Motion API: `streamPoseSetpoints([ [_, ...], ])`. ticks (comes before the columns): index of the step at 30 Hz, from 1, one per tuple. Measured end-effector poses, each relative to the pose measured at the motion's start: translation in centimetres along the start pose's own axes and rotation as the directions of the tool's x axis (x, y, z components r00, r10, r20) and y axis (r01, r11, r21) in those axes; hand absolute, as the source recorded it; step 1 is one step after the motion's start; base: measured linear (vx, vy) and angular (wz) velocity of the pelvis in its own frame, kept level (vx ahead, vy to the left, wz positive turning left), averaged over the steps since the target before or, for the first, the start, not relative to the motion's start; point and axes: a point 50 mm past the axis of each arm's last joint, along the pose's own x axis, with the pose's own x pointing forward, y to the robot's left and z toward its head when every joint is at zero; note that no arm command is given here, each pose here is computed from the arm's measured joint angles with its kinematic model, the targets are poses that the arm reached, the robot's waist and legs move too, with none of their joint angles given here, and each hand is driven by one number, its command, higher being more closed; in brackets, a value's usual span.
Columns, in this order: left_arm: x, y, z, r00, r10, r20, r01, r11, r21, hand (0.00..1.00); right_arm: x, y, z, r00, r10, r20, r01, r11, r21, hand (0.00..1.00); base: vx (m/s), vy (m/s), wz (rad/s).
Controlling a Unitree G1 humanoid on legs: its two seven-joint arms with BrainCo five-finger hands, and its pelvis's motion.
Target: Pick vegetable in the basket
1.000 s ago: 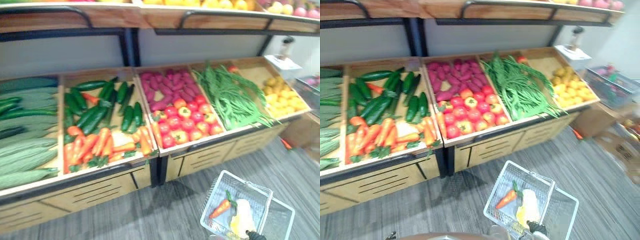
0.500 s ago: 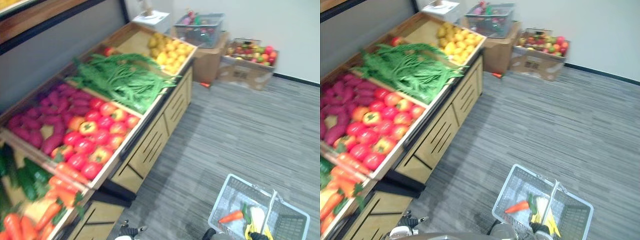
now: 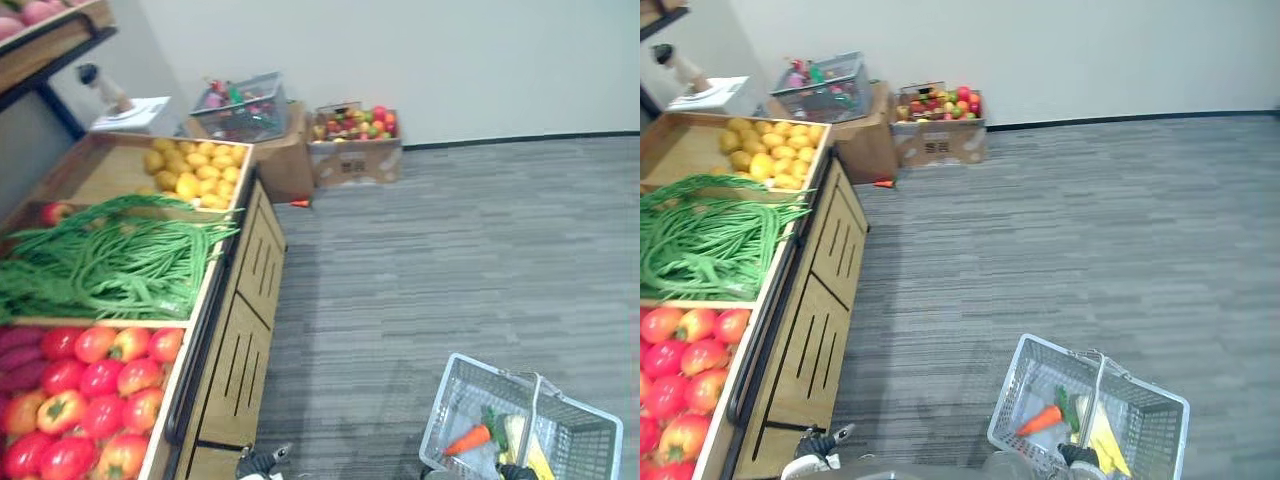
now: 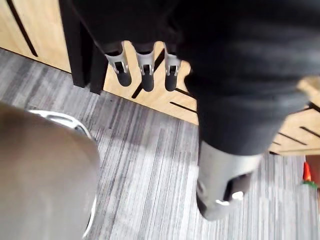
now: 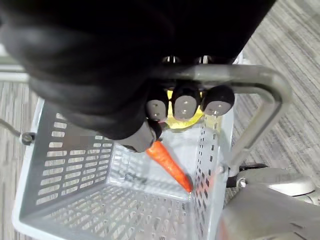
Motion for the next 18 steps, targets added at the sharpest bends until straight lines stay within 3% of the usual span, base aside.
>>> streamPoseSetpoints([
  [8, 0.4, 1.7, 0.1, 1.0, 0.026, 0.007, -0.026, 0.999, 0.035, 0.0, -0.4, 1.7, -0.6, 0.999, 0.048, 0.001, -0.048, 0.999, -0.014, 1.0, 0.09, 0.164, -0.33],
  [18, 0.2, 0.3, -0.3, 0.997, -0.073, -0.005, 0.073, 0.991, 0.113, 0.0, -0.4, 1.6, -0.5, 0.997, 0.077, 0.003, -0.076, 0.995, -0.067, 1.0, 0.08, -0.041, -0.16],
])
